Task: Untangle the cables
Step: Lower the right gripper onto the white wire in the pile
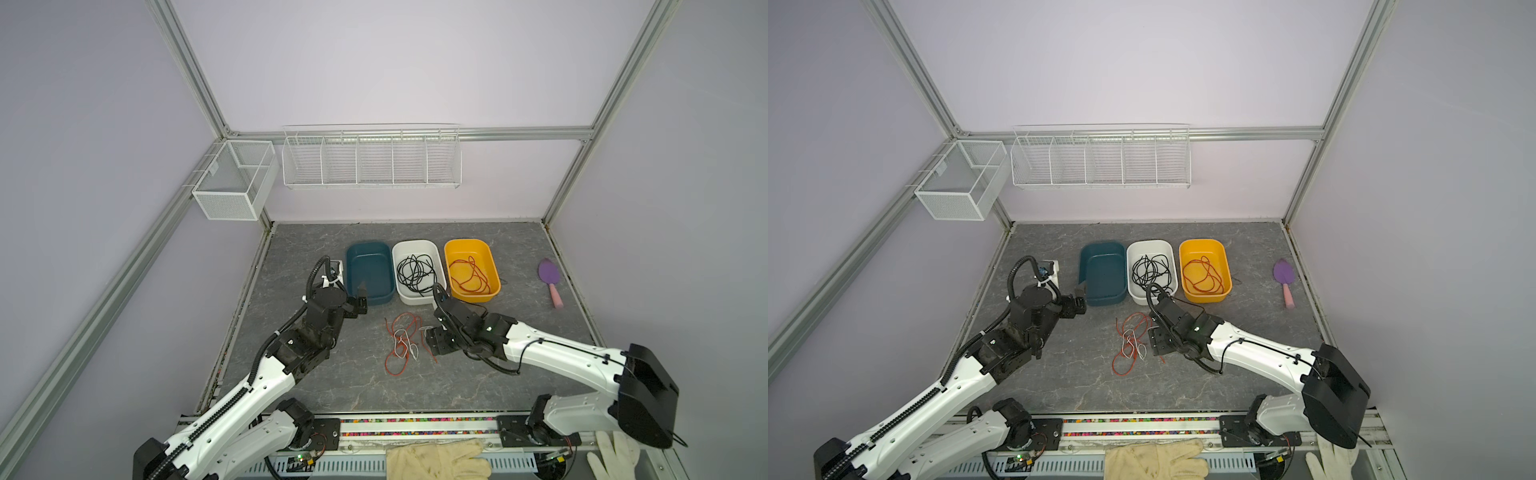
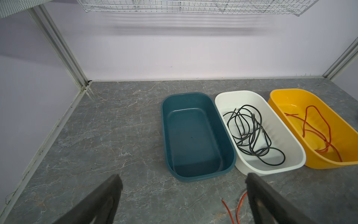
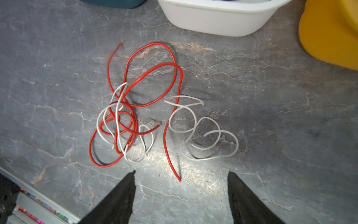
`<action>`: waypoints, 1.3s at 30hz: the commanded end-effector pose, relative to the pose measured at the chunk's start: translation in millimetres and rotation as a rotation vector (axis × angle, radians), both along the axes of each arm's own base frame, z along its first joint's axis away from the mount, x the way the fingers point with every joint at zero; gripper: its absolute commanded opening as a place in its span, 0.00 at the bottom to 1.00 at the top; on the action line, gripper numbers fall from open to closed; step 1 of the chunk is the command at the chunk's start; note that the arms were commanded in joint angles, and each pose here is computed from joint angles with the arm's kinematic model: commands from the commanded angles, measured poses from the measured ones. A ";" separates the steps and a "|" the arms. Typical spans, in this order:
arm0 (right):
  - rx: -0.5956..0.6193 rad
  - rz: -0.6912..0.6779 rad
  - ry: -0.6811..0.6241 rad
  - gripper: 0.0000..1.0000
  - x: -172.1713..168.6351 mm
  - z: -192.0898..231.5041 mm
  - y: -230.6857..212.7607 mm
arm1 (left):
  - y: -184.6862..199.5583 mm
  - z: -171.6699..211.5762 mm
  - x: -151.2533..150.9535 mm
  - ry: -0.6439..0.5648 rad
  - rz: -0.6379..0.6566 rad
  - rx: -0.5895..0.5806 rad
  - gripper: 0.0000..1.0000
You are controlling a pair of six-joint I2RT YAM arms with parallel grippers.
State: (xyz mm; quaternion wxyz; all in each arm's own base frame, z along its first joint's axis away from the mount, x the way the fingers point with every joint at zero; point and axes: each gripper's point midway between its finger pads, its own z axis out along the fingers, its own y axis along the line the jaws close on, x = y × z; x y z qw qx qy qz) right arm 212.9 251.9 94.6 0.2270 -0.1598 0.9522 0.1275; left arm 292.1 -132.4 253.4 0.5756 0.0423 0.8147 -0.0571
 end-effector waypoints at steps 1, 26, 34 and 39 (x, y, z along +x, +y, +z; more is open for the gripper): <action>0.022 -0.012 -0.008 0.62 8.4 -2.8 8.7 | 9.2 23.0 0.5 -0.071 0.042 -0.015 1.00; -0.040 -0.034 0.024 0.30 25.7 -46.7 13.3 | 14.2 29.1 -0.2 -0.093 0.055 0.013 1.00; -0.053 -0.043 0.006 0.16 29.4 -43.8 8.3 | 15.7 29.8 -0.3 -0.095 0.059 0.026 1.00; -0.053 -0.049 -0.019 0.10 29.3 -38.3 1.3 | 16.4 30.0 -0.3 -0.095 0.063 0.028 1.00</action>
